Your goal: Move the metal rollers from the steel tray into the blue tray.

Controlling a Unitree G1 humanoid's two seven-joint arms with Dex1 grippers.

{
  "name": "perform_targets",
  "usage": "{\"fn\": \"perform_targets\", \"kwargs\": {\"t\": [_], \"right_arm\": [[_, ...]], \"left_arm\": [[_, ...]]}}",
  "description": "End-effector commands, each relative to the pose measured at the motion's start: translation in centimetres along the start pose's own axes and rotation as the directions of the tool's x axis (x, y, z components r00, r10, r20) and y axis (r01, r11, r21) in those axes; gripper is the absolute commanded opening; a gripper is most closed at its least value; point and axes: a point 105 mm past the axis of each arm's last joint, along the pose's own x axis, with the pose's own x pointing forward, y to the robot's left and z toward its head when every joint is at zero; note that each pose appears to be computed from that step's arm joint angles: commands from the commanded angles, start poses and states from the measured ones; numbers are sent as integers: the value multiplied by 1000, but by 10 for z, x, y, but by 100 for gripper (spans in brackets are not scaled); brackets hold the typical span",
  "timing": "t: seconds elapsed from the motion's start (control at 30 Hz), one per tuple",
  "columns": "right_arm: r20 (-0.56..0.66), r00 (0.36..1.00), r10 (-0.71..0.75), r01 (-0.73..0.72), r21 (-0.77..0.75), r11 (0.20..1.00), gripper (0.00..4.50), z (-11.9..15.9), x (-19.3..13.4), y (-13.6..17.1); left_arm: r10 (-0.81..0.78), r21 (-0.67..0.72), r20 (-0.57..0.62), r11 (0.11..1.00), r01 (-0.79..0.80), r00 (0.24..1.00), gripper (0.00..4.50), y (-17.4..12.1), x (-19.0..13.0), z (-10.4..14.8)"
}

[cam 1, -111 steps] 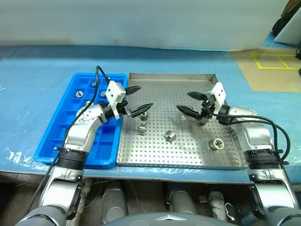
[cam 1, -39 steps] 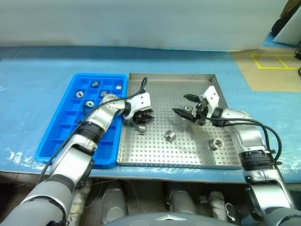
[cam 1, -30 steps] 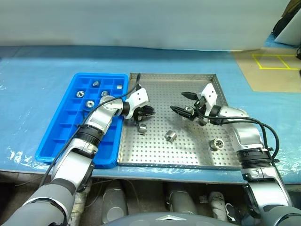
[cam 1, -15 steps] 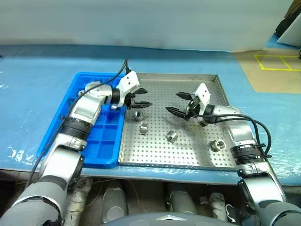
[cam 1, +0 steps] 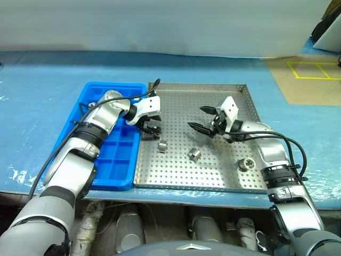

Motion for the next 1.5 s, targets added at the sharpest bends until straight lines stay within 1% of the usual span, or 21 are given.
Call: {"fn": "perform_targets", "kwargs": {"t": [0.03,0.13,0.23,0.33,0.43,0.47,0.5,0.53,0.57,0.73,0.8,0.9,0.97,1.07,1.13,1.17,1.2,1.27,1.37,1.5], "right_arm": [[50,999,-13,15,-38,999,450,15,-3,-1],[53,998,-17,19,-37,999,450,14,-3,-1],[56,998,-19,21,-36,999,450,14,-2,0],[60,998,-19,21,-37,999,450,15,0,0],[64,998,-24,26,-39,999,450,16,0,0],[66,997,-26,29,-40,999,450,17,0,-1],[68,997,-28,31,-42,999,450,17,0,-1],[70,997,-30,33,-43,999,450,17,0,-1],[71,997,-30,33,-43,999,450,18,0,-1],[78,997,-22,26,-42,999,450,19,3,1],[77,997,-15,18,-44,999,450,19,5,1],[86,996,-2,6,-44,999,450,23,8,1],[98,995,10,-6,-38,999,450,25,11,1],[109,993,38,-35,-35,999,450,29,17,3],[115,991,64,-60,-31,998,450,31,23,5],[117,990,77,-74,-31,997,450,32,26,7],[120,988,94,-91,-29,995,450,33,29,8],[126,984,124,-122,-24,992,450,35,34,11],[140,973,185,-185,-13,983,450,41,43,18],[136,959,249,-248,-23,968,450,44,57,25]], "left_arm": [[-21,52,-67,998,24,998,306,2,-4,-1],[-57,63,-127,996,66,990,306,-3,1,-12],[-93,63,-153,993,104,984,306,-9,5,-16],[-107,80,-141,990,119,984,306,-13,11,-14],[-105,79,-116,990,114,988,250,-14,14,-11],[-106,81,-117,990,116,987,224,-14,15,-11],[-106,79,-116,990,115,988,184,-14,15,-11],[-102,81,-113,990,112,988,162,-14,16,-11],[-95,82,-107,991,104,990,159,-13,16,-10],[-110,41,-31,993,111,993,159,-20,19,-6],[-60,17,32,998,59,998,159,-17,16,-1],[30,-39,179,999,-23,983,159,-10,3,16],[137,-80,246,989,-121,960,159,-1,-8,23],[342,-168,287,938,-304,895,159,15,-30,21],[471,-234,294,879,-415,832,159,22,-45,14],[540,-264,297,839,-476,788,159,25,-53,12],[614,-316,304,786,-531,728,159,28,-62,10],[715,-406,316,696,-592,624,159,27,-77,7],[823,-525,343,568,-634,453,159,10,-104,6],[944,-619,274,320,-717,186,159,-15,-142,0]]}}
